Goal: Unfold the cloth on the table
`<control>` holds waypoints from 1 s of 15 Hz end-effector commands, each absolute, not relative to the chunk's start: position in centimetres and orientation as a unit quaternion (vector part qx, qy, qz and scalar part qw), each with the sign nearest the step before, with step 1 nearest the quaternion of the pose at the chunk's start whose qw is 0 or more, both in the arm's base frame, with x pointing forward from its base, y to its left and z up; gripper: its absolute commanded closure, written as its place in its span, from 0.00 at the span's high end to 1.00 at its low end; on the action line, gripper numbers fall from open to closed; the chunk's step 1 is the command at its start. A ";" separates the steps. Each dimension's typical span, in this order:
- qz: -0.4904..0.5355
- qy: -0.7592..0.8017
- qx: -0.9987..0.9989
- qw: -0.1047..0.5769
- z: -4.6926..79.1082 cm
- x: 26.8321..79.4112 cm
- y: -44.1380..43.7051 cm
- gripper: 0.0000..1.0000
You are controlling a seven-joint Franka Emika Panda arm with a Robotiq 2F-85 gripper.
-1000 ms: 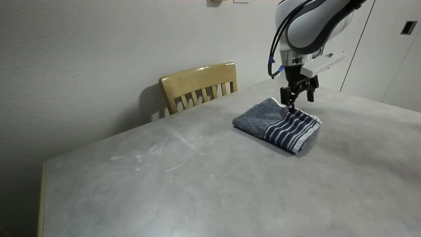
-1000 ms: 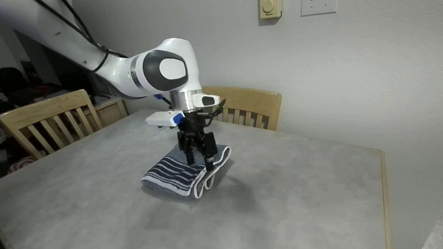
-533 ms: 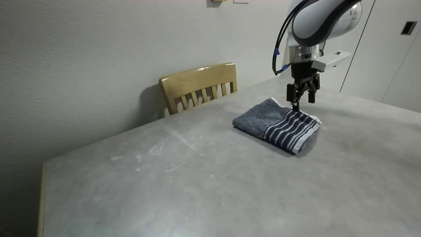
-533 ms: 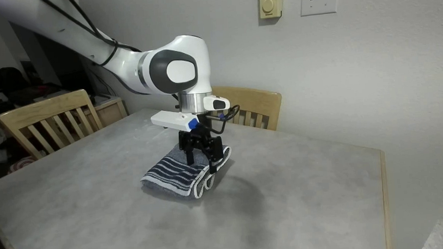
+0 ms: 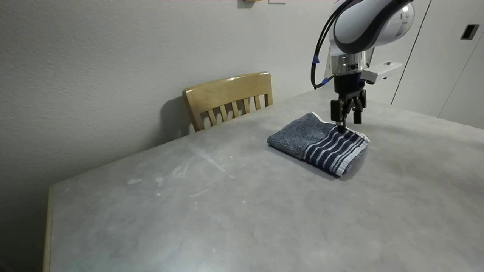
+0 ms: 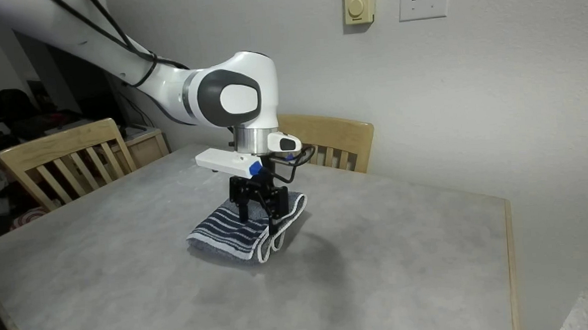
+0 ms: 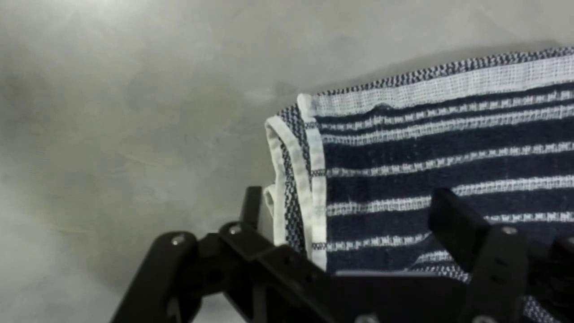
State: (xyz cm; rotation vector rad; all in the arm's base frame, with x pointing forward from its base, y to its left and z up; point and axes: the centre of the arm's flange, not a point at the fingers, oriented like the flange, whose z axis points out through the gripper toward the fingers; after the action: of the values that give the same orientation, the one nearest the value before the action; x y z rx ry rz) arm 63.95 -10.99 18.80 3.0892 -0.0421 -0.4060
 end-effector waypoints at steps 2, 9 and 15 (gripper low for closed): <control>-0.142 -0.002 0.990 -0.011 17.9 64.2 -11.6 0.94; -0.147 0.009 0.989 -0.024 16.7 64.0 -12.4 0.76; -0.149 0.014 0.988 -0.028 16.5 64.0 -12.6 0.65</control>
State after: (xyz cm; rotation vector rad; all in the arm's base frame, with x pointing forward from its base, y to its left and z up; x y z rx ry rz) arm 63.50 -12.06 16.53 3.1220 0.0236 -0.4558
